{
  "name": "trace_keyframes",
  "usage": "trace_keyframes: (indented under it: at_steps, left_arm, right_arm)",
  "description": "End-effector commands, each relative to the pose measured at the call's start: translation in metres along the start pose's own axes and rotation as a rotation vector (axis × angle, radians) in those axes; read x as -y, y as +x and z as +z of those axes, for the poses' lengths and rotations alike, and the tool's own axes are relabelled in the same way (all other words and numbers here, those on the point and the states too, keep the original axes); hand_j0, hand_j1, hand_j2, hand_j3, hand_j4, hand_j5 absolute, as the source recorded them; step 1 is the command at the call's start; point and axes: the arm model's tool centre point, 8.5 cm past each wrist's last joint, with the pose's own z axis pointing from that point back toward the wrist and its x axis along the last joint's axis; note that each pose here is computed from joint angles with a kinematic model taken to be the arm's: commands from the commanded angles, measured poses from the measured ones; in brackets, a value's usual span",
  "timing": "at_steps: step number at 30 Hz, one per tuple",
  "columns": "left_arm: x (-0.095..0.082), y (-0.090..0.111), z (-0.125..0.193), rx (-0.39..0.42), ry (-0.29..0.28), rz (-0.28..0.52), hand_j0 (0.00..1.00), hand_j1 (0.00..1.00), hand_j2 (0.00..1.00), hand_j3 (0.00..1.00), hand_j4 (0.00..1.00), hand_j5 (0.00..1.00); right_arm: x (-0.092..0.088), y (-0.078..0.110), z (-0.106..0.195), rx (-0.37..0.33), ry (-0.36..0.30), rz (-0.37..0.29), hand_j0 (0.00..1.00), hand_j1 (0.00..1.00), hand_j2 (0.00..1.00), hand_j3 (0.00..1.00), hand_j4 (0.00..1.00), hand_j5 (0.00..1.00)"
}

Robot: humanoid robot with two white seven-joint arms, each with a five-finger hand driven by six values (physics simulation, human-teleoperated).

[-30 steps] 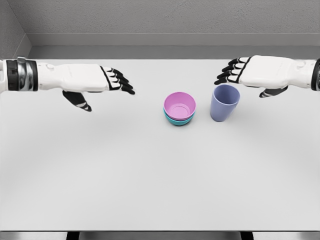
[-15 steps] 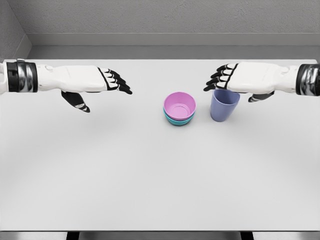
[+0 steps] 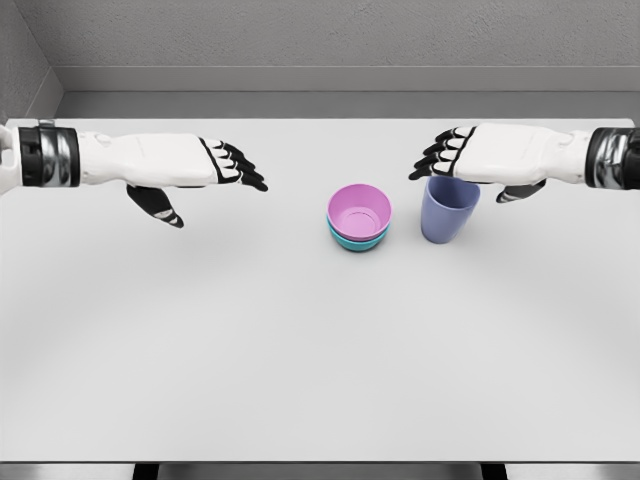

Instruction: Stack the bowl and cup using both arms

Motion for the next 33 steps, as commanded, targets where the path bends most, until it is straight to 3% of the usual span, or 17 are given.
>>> trace_keyframes:
  at_steps: [1,33]
  left_arm:
    - [-0.001,0.0,0.0,0.0,0.005,0.005,1.0,1.0,1.0,1.0,1.0,1.0]
    - [0.007,0.003,-0.007,0.017,0.0,0.022,1.0,1.0,1.0,1.0,1.0,1.0]
  right_arm:
    - [-0.001,0.002,-0.005,0.01,-0.001,-0.008,1.0,1.0,1.0,1.0,1.0,1.0]
    - [-0.026,-0.003,-0.029,0.007,0.049,-0.061,1.0,1.0,1.0,1.0,1.0,1.0]
